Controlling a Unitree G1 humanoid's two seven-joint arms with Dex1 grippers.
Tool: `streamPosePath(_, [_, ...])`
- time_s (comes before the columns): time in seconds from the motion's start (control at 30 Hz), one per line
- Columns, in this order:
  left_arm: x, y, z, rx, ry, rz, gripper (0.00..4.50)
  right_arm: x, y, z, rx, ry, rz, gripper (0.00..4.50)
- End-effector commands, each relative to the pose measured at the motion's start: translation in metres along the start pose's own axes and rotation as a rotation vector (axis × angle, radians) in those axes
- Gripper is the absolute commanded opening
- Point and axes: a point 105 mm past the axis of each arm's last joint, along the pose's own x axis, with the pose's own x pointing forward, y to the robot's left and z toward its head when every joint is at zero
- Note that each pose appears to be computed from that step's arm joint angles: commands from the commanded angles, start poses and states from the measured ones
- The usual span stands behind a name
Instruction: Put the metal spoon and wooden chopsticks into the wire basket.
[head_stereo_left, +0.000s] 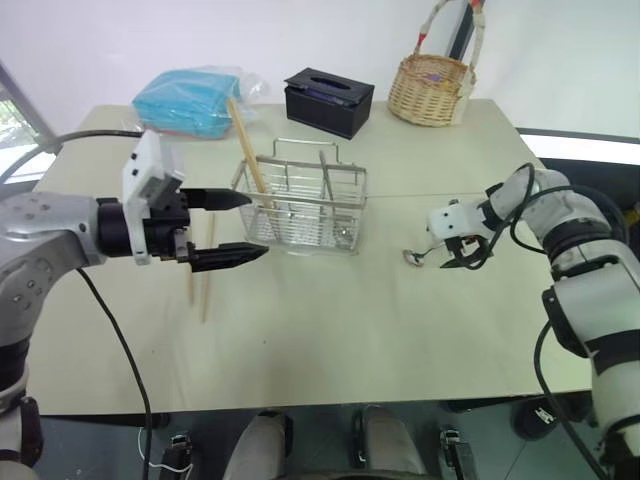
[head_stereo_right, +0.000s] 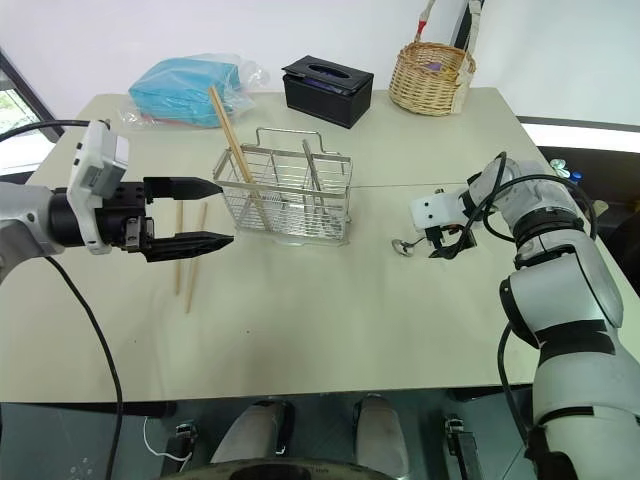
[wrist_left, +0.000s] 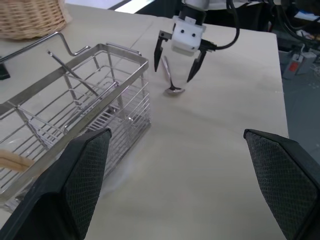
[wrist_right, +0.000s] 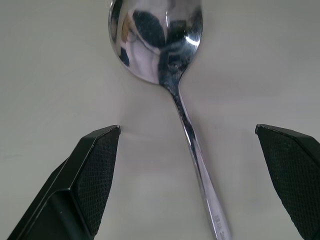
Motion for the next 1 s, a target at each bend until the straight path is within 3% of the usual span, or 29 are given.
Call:
streamPosePath(0.03, [-0.003, 0.0, 0.014, 0.053, -0.028, 0.016, 4.5, -0.006, -0.013, 0.008, -0.005, -0.028, -0.062, 4.46])
streamPosePath(0.07, [-0.003, 0.0, 0.014, 0.054, -0.029, 0.019, 4.5, -0.006, -0.013, 0.009, -0.003, -0.033, -0.063, 4.46])
streamPosePath(0.17, [-0.002, 0.002, 0.018, 0.059, -0.04, 0.026, 4.5, -0.004, -0.012, 0.011, 0.01, -0.051, -0.056, 3.66])
streamPosePath(0.4, [-0.001, 0.008, 0.025, 0.066, -0.065, 0.042, 4.5, -0.002, -0.009, 0.013, 0.043, -0.082, -0.034, 0.01])
streamPosePath(0.73, [-0.003, 0.017, 0.031, 0.078, -0.085, 0.07, 4.5, -0.005, -0.008, 0.009, 0.073, -0.086, -0.034, 0.01])
streamPosePath(0.83, [-0.003, 0.019, 0.032, 0.08, -0.09, 0.075, 4.5, -0.009, -0.009, 0.008, 0.078, -0.078, -0.03, 0.85])
streamPosePath(0.97, [-0.002, 0.021, 0.035, 0.089, -0.102, 0.081, 4.5, -0.009, -0.011, 0.006, 0.048, -0.056, -0.061, 2.81])
streamPosePath(1.0, [-0.002, 0.022, 0.036, 0.092, -0.105, 0.082, 4.5, -0.008, -0.011, 0.005, 0.042, -0.051, -0.064, 2.81])
